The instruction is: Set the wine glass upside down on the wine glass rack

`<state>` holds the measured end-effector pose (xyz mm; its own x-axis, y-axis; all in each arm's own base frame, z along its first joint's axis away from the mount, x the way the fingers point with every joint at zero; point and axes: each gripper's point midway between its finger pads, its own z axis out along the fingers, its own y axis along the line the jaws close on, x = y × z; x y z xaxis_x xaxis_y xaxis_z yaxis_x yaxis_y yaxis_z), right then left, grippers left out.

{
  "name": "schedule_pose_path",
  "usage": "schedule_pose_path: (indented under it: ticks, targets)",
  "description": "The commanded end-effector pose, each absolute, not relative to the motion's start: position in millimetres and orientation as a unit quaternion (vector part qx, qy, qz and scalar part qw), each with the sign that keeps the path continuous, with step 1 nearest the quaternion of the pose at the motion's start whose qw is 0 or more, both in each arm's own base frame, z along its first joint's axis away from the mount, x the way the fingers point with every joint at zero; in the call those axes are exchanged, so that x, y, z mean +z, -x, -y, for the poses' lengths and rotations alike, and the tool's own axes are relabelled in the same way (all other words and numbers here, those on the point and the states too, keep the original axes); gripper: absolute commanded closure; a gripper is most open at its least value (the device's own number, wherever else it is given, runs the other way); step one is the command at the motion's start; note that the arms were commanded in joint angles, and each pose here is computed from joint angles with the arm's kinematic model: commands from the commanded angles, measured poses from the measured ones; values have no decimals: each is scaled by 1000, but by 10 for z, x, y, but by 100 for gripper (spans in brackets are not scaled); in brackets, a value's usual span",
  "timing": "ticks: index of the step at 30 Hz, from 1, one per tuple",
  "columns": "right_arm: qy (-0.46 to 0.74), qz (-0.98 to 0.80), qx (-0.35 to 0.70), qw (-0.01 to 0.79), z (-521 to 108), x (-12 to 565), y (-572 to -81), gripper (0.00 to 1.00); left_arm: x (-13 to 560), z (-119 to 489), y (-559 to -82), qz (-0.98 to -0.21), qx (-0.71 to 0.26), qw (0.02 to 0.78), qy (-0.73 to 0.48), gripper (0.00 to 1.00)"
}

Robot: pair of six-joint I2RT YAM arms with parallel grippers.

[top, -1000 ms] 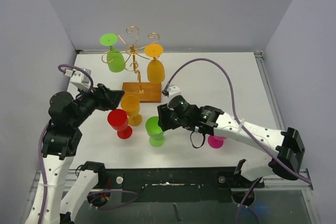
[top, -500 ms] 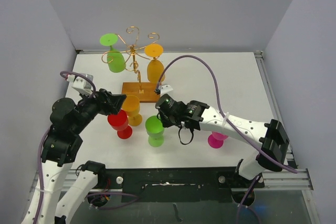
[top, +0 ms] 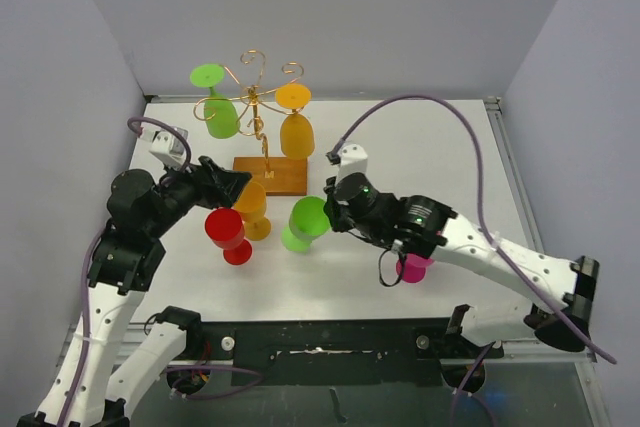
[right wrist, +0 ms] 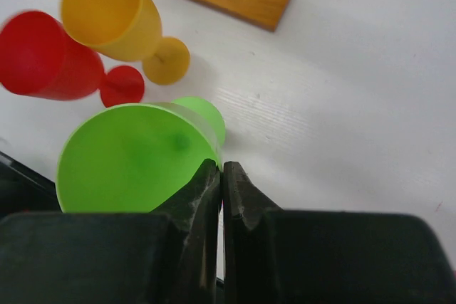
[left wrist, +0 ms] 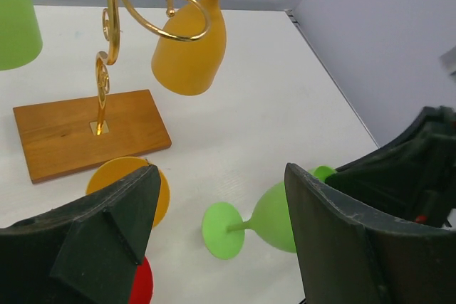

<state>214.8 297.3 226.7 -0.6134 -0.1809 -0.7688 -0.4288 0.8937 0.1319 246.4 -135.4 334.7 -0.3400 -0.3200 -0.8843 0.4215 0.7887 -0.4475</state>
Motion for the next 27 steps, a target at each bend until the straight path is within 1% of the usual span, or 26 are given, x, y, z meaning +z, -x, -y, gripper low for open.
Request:
schedule_pose_path:
  ticks: [1,4,9,16,21,24,27]
  targets:
    - [131,-795,251,536,-2855,3319,-2206,100,3977,1516,-2395,-685,-387,615,-55,32]
    - [119,-741,287,596,-2770,3761,-2220,100,4192,1600,-2375,-661,-432,612,-41,32]
    - [110,-663,310,673,-2673,4329,-2251,100,4556,1560,-2376,-618,-480,622,18,32]
    - [100,-518,370,764,-2573,5135,-2096,100,5108,1600,-2206,-539,-548,639,11,32]
    - [88,-436,374,814,-2521,5546,-2049,100,5397,1613,-2197,-494,-588,641,17,32]
    - [90,-394,369,837,-2550,5706,-2032,100,5456,1644,-2325,-490,-594,638,22,32]
    - [101,-366,365,850,-2631,5730,-2019,100,5493,1700,-2368,-480,-617,623,21,32]
